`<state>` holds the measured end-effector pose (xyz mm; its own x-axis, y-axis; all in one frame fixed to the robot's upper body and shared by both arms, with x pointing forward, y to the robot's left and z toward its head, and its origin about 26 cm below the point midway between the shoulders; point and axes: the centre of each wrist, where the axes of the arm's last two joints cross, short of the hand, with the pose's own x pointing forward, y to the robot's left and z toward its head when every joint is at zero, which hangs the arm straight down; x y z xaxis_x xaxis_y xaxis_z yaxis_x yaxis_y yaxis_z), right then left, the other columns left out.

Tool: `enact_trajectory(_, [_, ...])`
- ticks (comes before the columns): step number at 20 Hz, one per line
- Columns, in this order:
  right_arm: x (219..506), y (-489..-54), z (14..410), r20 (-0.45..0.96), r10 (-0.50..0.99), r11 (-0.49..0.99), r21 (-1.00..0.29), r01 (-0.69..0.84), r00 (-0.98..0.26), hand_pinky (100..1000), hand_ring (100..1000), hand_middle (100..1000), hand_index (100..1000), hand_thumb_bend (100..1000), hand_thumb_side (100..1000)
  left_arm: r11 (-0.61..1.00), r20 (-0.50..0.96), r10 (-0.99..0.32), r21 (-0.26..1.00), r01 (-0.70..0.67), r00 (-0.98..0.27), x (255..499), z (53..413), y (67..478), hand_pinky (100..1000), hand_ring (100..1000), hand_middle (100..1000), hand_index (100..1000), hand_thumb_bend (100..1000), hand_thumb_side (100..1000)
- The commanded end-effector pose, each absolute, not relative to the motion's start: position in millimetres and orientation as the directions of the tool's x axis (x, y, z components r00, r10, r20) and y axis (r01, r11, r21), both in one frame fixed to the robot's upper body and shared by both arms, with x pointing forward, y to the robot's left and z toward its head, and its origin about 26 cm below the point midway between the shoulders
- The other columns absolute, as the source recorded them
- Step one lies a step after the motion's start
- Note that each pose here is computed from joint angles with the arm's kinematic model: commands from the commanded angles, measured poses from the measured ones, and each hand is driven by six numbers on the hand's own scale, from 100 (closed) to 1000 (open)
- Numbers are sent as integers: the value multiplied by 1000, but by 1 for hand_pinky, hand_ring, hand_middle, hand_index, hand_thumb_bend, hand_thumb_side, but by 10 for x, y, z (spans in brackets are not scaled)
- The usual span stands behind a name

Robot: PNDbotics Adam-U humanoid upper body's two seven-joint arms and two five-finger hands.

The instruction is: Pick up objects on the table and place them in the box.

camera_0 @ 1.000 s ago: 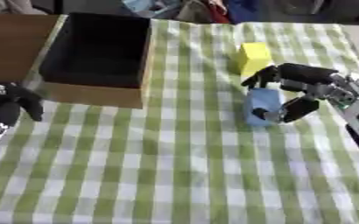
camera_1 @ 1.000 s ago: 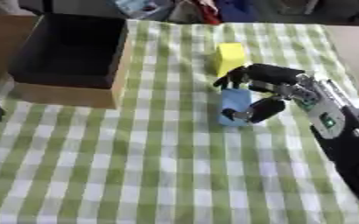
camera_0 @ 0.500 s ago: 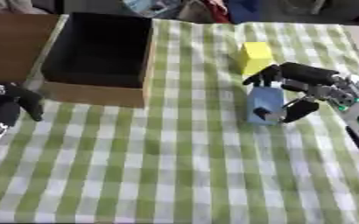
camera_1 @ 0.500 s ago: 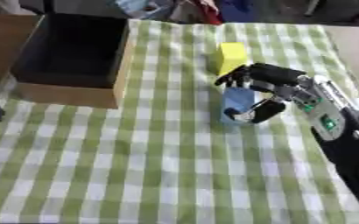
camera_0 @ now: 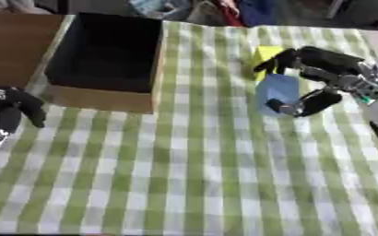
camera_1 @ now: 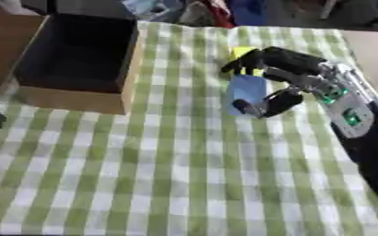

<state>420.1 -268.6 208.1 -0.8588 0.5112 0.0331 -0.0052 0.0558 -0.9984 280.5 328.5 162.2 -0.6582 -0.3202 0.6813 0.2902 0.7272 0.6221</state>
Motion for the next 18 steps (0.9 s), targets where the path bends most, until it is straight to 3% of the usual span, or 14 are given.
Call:
enact_trajectory(1, [4159,-2738,2379,-25,502,49,-997,57,-865,660,437,601,890,166,103,716,664,-320,637,287,-675,2803,1711,3285,621,516,537,716,100,686])
enact_trajectory(18, [4377,-2671,2970,-87,561,182,-957,226,-823,673,446,602,896,254,100,685,665,-203,621,381,-718,2906,1899,3058,619,514,533,711,100,669])
